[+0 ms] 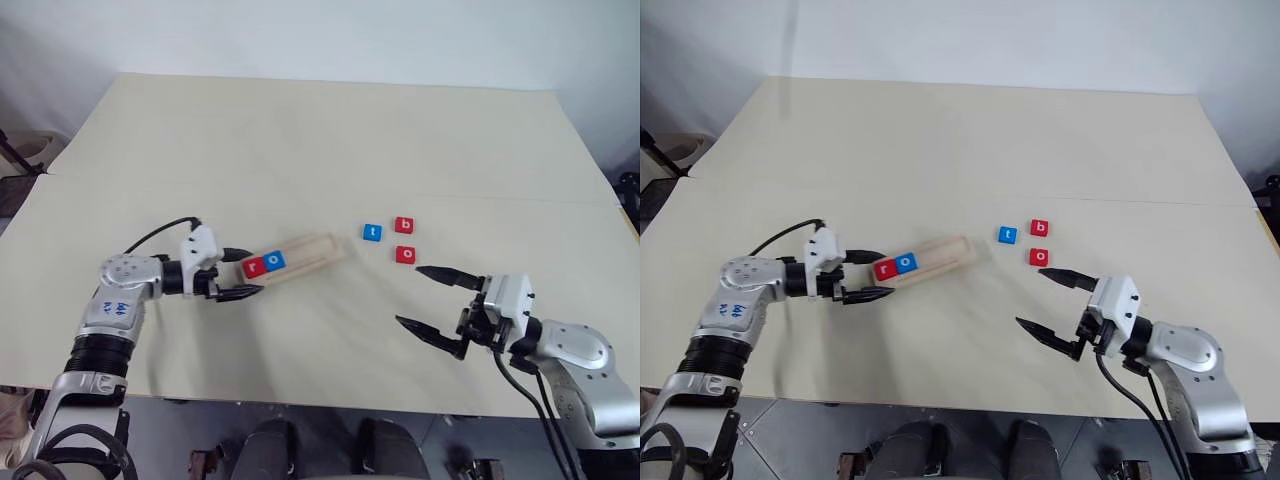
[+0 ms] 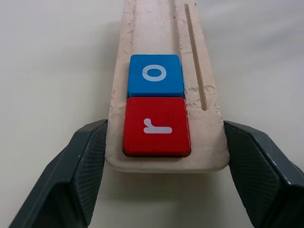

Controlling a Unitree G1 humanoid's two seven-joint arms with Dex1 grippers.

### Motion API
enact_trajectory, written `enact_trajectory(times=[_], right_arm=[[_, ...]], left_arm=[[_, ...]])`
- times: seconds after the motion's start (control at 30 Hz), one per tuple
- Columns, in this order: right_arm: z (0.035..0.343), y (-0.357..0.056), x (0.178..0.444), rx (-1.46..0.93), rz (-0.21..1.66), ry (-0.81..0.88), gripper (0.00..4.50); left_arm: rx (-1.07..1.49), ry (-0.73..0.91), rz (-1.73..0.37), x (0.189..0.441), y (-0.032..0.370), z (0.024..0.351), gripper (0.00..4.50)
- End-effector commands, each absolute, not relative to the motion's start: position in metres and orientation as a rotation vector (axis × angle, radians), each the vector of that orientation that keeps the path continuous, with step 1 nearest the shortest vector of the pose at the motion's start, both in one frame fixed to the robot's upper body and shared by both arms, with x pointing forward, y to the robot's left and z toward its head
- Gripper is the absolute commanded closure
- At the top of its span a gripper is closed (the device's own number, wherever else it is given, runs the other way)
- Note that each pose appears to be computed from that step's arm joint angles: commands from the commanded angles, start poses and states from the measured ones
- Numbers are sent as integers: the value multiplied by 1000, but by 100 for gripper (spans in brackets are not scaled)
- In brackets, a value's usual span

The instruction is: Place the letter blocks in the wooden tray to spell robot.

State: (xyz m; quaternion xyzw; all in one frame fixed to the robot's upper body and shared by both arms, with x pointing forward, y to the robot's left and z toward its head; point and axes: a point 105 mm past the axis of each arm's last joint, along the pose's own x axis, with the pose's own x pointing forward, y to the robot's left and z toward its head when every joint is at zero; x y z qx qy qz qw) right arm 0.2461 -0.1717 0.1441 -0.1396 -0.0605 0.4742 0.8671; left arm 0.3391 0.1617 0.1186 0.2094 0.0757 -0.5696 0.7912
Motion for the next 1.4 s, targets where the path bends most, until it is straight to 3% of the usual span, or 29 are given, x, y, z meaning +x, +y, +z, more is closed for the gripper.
enact_trajectory(times=[0.03, 0.27, 0.6, 0.7, 0.93, 1.2, 1.4], right_arm=[[157, -188, 235, -332, 933, -142, 0], [151, -217, 212, -332, 786, -62, 0], [143, -227, 192, -305, 683, -18, 0], [139, -231, 188, -299, 665, -3, 0], [140, -234, 189, -281, 639, -14, 0], [155, -230, 239, -155, 528, -15, 0], [158, -208, 283, -130, 495, 53, 0]], left_arm=[[512, 143, -1336, 336, 131, 124, 111], [578, 175, -1491, 341, 81, 113, 111], [576, 219, -1506, 353, 64, 104, 111], [539, 239, -1500, 353, 67, 103, 11], [509, 140, -1506, 350, 79, 117, 2], [363, -98, -1323, 336, 159, 148, 2], [306, -135, -1148, 317, 199, 150, 2]])
